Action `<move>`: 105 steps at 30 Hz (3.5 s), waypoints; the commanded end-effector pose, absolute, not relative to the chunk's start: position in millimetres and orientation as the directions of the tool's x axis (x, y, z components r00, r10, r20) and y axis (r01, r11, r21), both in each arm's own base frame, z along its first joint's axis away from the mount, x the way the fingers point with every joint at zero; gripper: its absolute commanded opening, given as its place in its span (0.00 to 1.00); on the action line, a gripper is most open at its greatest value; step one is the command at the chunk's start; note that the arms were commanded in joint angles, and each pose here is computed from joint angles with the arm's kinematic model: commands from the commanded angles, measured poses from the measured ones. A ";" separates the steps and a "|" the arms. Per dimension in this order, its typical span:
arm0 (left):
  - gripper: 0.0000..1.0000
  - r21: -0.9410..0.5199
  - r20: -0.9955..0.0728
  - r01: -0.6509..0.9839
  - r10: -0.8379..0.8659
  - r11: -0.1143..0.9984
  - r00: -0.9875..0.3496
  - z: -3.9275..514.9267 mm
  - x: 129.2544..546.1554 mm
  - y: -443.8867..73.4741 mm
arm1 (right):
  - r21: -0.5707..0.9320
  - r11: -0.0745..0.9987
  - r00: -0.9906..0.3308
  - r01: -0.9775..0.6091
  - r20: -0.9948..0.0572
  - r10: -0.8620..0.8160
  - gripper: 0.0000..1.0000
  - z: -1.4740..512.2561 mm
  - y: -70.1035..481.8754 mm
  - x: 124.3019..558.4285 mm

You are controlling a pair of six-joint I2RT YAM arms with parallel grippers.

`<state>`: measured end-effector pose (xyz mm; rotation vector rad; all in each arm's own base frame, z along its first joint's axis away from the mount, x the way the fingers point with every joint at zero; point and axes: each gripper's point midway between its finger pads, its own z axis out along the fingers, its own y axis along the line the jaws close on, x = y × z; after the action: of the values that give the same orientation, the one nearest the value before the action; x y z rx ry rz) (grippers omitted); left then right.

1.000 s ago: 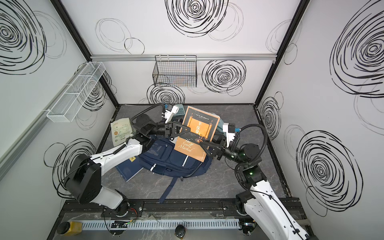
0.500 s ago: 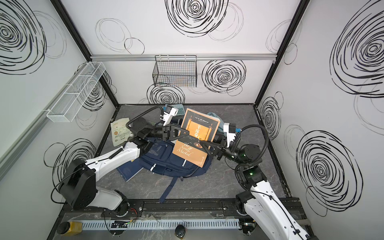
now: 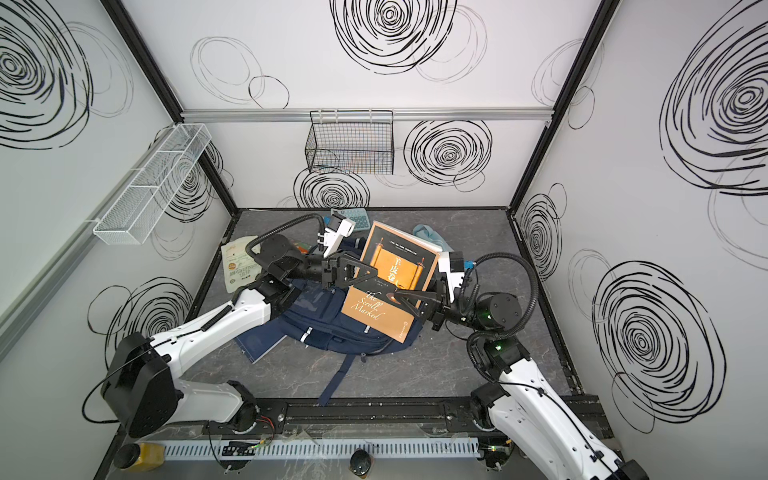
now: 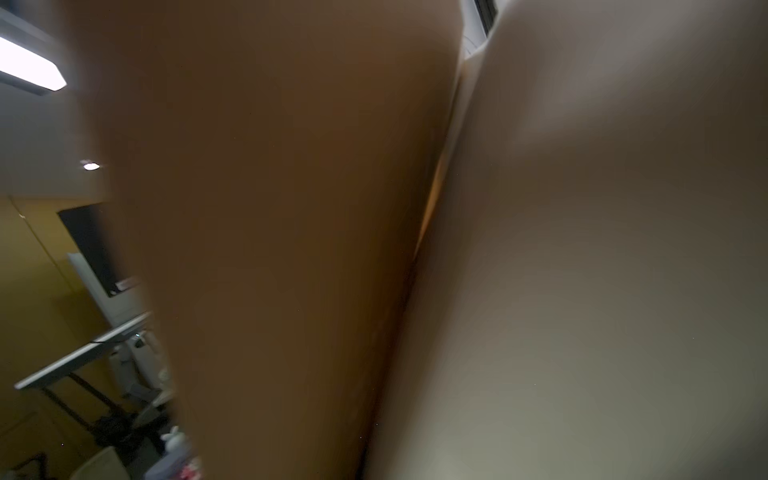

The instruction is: Pack the student bag

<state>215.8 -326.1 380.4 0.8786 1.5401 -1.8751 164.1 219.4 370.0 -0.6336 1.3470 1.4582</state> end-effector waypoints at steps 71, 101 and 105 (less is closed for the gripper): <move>0.00 0.032 -0.921 0.718 0.299 0.696 -0.249 278.7 298.9 -355.4 | 0.531 0.834 -0.140 -0.150 -0.846 0.514 0.00 303.2 55.1 272.9; 0.00 -0.191 -0.965 0.845 -0.253 0.499 -0.068 366.7 259.0 -304.6 | 0.896 0.407 -0.565 -0.180 -0.433 0.702 0.00 234.8 162.5 260.0; 0.00 -0.194 -0.967 0.850 -0.242 0.489 -0.082 362.0 257.1 -306.0 | 0.905 0.389 -0.591 -0.170 -0.410 0.695 0.00 228.2 172.3 258.9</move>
<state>271.6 -308.0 267.3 0.6283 1.7099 -0.9005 255.0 166.0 195.8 0.4594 1.9499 1.2142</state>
